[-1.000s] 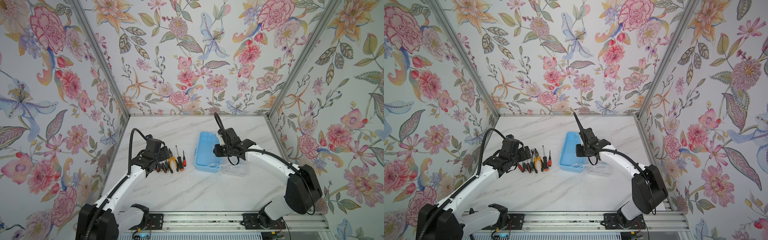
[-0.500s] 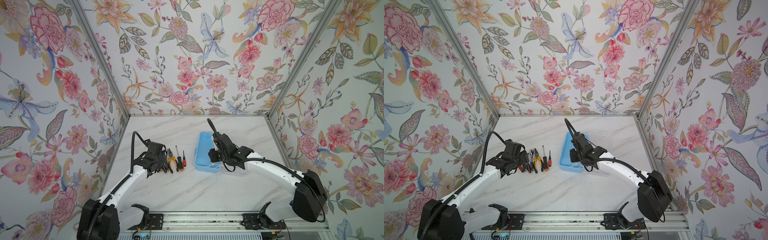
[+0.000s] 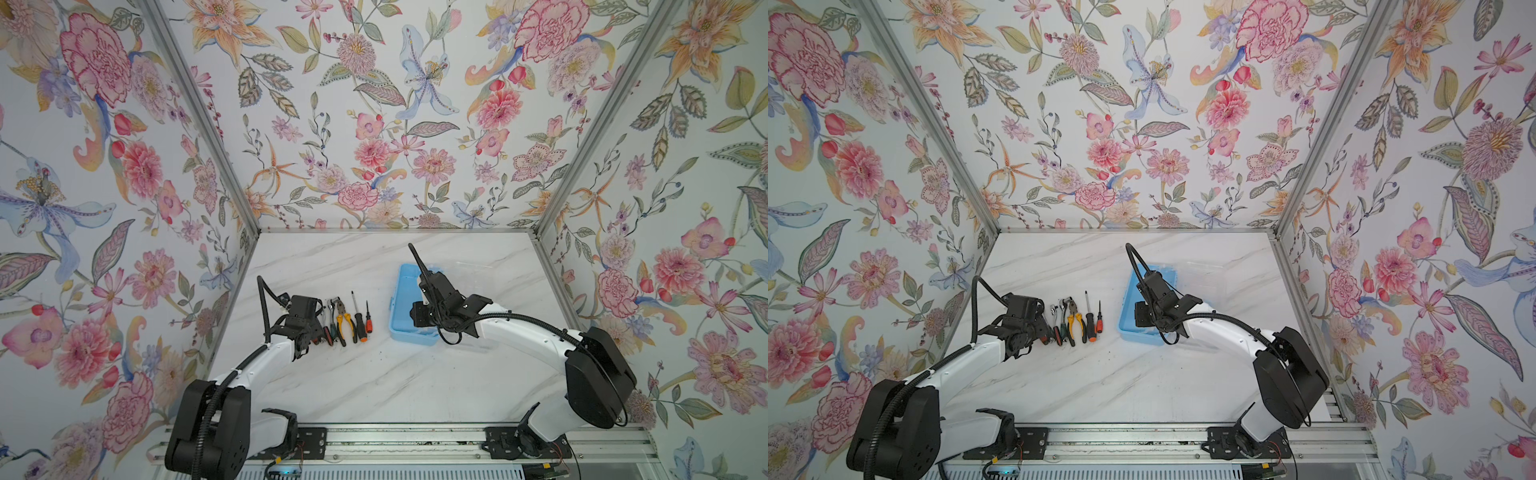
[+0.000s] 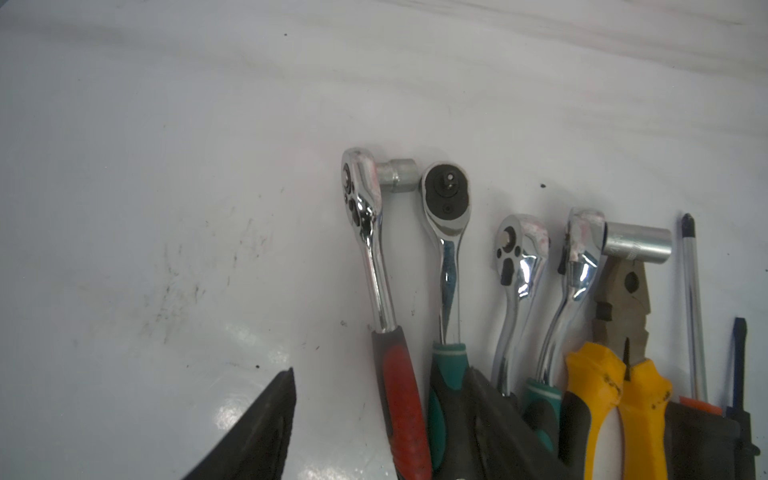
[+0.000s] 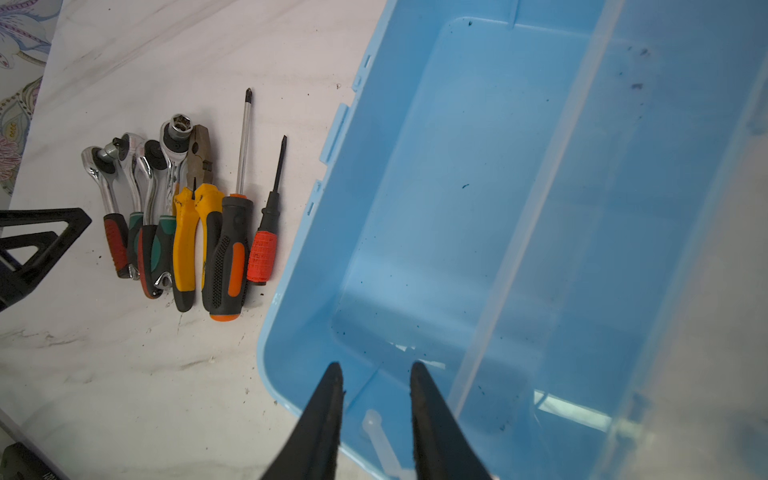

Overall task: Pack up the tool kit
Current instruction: 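Lower the left gripper and grasp the red-handled chrome ratchet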

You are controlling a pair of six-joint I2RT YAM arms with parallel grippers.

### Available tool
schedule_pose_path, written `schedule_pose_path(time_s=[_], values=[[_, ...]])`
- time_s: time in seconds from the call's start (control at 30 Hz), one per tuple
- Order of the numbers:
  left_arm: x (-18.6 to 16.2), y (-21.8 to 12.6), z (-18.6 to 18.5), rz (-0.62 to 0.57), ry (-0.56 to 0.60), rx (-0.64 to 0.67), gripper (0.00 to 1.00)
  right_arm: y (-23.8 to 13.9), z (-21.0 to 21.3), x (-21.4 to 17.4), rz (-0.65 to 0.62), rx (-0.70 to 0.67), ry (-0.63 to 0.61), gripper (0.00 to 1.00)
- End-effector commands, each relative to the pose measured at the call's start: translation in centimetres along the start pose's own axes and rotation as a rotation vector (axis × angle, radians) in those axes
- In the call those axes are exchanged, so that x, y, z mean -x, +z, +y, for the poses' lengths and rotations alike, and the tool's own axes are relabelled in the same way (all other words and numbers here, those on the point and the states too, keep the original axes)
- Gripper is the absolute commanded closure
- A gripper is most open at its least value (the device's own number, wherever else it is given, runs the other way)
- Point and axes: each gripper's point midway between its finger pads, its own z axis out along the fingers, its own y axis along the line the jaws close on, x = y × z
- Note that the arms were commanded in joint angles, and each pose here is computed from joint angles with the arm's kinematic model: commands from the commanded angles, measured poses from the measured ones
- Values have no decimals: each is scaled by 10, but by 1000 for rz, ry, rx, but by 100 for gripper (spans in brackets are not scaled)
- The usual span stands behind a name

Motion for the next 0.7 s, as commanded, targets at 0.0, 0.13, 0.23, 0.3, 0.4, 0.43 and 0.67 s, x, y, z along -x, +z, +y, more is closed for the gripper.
schedule_pose_path(time_s=[0.0,0.13,0.23,0.3,0.4,0.43,0.67], values=[[10,12,-2,-18,-9,0,37,-1,6,10,-13,17,7,70],[8,23,6,-2,-13,22,41,-2,4,10,-16,17,14,69],[11,26,8,-8,-16,34,42,-2,2,10,-20,7,15,69],[13,29,10,-7,-20,39,43,-3,2,10,-21,13,22,69],[17,33,8,-8,-17,32,44,-3,1,9,-18,12,22,69],[18,34,7,-7,-12,31,46,-3,0,9,-18,12,22,69],[18,42,5,11,-7,28,55,-4,-4,6,-20,12,31,69]])
